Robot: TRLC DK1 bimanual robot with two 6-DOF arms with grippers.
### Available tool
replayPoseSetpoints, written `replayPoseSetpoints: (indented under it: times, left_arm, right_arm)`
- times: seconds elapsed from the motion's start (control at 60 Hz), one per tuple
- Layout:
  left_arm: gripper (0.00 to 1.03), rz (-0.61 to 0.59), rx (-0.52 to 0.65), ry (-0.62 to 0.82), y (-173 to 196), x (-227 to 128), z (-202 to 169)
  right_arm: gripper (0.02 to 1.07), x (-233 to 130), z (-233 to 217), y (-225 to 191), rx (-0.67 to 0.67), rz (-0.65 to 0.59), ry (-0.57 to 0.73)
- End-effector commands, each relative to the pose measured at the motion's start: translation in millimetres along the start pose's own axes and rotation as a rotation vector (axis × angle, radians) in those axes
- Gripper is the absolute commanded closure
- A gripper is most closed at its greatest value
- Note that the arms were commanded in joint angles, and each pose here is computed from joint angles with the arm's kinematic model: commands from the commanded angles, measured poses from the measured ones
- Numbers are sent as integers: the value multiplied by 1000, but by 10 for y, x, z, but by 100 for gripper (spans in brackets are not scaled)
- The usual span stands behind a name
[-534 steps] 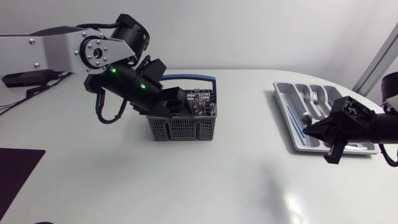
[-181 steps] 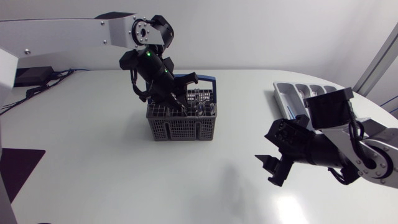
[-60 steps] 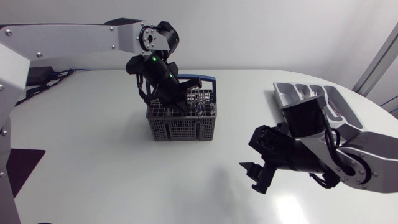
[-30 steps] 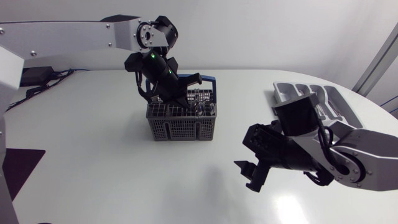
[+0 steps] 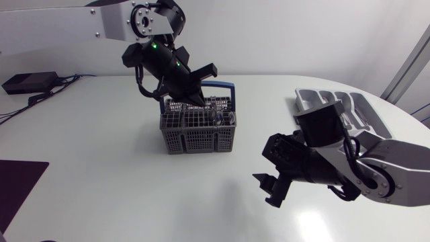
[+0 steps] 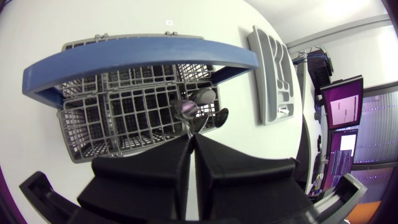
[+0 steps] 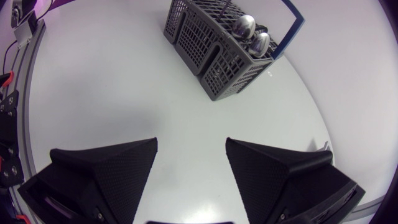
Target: Unload the cutlery basket into the drawer organizer.
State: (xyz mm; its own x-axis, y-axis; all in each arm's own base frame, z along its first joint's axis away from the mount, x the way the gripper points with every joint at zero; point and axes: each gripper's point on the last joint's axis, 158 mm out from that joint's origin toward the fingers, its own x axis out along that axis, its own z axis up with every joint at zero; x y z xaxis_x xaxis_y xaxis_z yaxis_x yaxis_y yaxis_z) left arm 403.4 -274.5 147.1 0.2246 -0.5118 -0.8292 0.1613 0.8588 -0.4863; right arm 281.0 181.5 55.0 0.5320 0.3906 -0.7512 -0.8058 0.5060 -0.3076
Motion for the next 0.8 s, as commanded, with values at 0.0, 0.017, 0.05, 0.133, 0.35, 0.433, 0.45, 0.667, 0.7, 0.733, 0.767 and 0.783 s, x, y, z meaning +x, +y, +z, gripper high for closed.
replayPoseSetpoints:
  times: [0.0,0.017,0.05,0.133,0.35,0.433,0.45,0.667,0.7,0.733,0.767,0.783]
  left_arm:
    - [100,-27,5,1,-107,-103,-85]
    - [100,-29,5,1,-112,-118,-94]
    - [100,-32,10,-5,-123,-153,-102]
    - [100,-37,20,-19,-150,-242,-117]
    - [100,-48,42,-67,-161,-448,-106]
    - [100,-52,54,-76,-174,-519,-144]
    - [100,-53,57,-77,-175,-532,-153]
    - [100,-86,161,-146,-271,-763,-291]
    - [100,-90,176,-154,-277,-777,-298]
    - [100,-92,196,-161,-277,-787,-322]
    - [100,-91,211,-161,-272,-786,-348]
    - [100,-92,222,-165,-271,-794,-357]
  right_arm:
    - [27,-16,61,-14,12,-12,-11]
    - [27,-19,64,-16,12,-13,-12]
    - [27,-20,61,-14,12,-13,-12]
    - [27,-28,63,-9,11,-13,-14]
    - [27,-56,83,5,8,-18,-19]
    - [27,-59,78,11,8,-19,-19]
    - [27,-59,76,9,8,-20,-18]
    - [27,-128,114,-30,13,-39,-37]
    - [27,-138,122,-37,13,-43,-40]
    - [27,-151,127,-40,13,-45,-43]
    - [27,-166,133,-42,13,-47,-47]
    - [27,-172,139,-46,13,-48,-49]
